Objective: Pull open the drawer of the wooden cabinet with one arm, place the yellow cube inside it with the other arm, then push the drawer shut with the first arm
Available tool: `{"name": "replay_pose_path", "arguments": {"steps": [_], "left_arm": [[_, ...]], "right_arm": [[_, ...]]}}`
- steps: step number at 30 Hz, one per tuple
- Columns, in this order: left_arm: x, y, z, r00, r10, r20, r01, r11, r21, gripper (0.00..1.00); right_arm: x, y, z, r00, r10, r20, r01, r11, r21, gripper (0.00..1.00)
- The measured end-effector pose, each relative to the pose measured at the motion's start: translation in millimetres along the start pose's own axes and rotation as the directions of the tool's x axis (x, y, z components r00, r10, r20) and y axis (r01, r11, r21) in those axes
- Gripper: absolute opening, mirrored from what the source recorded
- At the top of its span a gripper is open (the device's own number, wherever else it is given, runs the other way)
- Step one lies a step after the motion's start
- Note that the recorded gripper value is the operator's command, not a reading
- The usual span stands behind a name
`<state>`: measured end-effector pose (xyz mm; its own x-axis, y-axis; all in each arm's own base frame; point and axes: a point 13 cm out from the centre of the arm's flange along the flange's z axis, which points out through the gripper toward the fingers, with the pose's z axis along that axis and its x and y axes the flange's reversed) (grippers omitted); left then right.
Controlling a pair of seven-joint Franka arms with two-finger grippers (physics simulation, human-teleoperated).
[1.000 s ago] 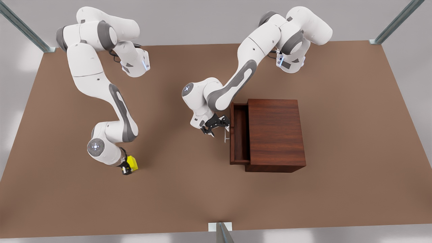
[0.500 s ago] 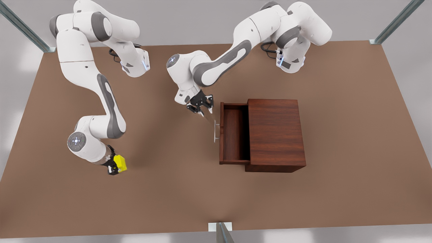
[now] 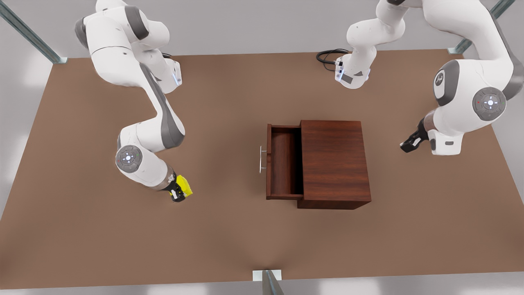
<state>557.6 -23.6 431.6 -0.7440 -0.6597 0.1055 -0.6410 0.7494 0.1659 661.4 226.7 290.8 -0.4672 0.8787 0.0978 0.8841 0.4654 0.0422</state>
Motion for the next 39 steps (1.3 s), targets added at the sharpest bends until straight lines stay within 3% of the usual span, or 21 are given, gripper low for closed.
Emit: {"name": "replay_pose_path", "arguments": {"steps": [7,14,27,34,35,37,38,39], "left_arm": [[8,-31,1,0.962,0.27,0.04,-0.272,0.961,0.051,1.0],[2,-30,-1,0.912,0.407,0.058,-0.41,0.91,0.056,1.0],[7,-35,1,0.824,0.563,0.065,-0.566,0.823,0.044,1.0],[7,-34,1,0.795,0.603,0.068,-0.606,0.795,0.041,1.0],[7,-34,1,0.792,0.607,0.068,-0.61,0.791,0.04,1.0],[7,-34,0,0.786,0.614,0.069,-0.617,0.786,0.04,1.0],[7,-34,0,0.785,0.615,0.07,-0.619,0.785,0.04,0.65],[8,-35,0,0.785,0.615,0.068,-0.618,0.785,0.041,0.43]], "right_arm": [[153,25,-23,0.998,-0.001,-0.064,0.003,1.0,0.026,0.73],[251,33,-10,0.995,0.079,-0.067,-0.075,0.995,0.073,0.73],[367,49,47,0.941,0.33,-0.072,-0.326,0.943,0.064,0.73],[390,56,88,0.892,0.446,-0.073,-0.443,0.894,0.063,0.73],[390,58,90,0.884,0.462,-0.075,-0.458,0.887,0.062,1.0],[390,60,91,0.869,0.489,-0.078,-0.485,0.872,0.059,1.0],[389,61,90,0.862,0.502,-0.078,-0.498,0.865,0.057,1.0],[388,62,88,0.854,0.514,-0.079,-0.511,0.858,0.054,1.0]]}}
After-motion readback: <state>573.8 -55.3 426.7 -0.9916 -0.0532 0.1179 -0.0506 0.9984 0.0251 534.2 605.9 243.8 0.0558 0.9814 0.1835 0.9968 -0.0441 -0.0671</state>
